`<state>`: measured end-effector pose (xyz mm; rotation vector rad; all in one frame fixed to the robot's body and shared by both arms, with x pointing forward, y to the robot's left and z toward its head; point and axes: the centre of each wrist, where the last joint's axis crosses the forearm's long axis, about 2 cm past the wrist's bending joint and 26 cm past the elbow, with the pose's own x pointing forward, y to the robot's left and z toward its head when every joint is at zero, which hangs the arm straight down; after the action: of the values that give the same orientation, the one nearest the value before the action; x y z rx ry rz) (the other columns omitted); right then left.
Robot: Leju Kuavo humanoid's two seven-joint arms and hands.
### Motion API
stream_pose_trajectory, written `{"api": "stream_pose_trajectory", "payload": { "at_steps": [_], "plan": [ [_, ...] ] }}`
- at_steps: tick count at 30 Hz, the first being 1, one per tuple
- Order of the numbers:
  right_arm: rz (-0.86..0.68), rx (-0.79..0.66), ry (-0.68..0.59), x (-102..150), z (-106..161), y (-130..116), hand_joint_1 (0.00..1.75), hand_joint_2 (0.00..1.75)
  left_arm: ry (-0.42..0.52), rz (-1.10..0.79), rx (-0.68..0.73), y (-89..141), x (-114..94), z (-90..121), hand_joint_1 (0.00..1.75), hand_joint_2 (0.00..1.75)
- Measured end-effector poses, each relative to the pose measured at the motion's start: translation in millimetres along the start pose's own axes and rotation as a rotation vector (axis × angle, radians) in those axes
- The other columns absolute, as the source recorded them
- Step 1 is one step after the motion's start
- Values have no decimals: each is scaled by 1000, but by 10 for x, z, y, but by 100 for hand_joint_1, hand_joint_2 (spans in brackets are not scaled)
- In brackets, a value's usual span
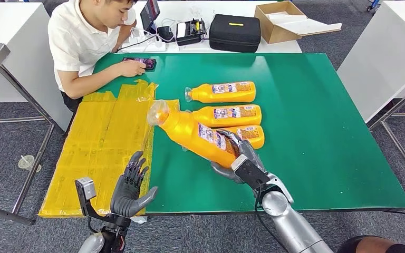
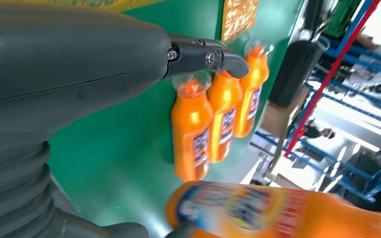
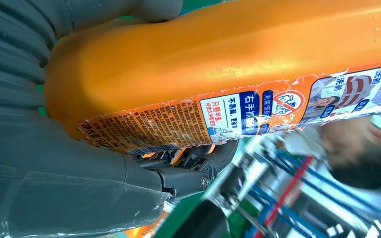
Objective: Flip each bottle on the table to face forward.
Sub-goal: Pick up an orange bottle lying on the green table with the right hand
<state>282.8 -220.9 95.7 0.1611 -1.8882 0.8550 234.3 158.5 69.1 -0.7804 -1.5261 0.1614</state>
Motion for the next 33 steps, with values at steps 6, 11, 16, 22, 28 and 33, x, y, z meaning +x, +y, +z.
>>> {"api": "stream_pose_trajectory", "payload": {
  "at_steps": [6, 11, 16, 22, 28, 33],
  "plan": [
    [-74, -12, -45, 142, -188, 199, 175, 175, 0, -38, -71, -49, -16, -38, 0, 175],
    [-150, 53, -40, 168, -335, 452, 175, 175, -27, -57, -114, -105, 27, -145, 0, 175],
    [-190, 90, -30, 177, -402, 639, 175, 175, -43, -60, -131, -138, 63, -217, 0, 175],
    [-203, 99, -17, 159, -416, 692, 175, 175, -46, -60, -133, -139, 70, -227, 0, 175],
    [-200, 128, -10, 146, -420, 732, 175, 175, -58, -55, -138, -141, 71, -229, 0, 175],
    [-160, 182, -16, 140, -415, 851, 175, 175, -93, -2, -138, -168, 99, -267, 0, 175]
  ]
}}
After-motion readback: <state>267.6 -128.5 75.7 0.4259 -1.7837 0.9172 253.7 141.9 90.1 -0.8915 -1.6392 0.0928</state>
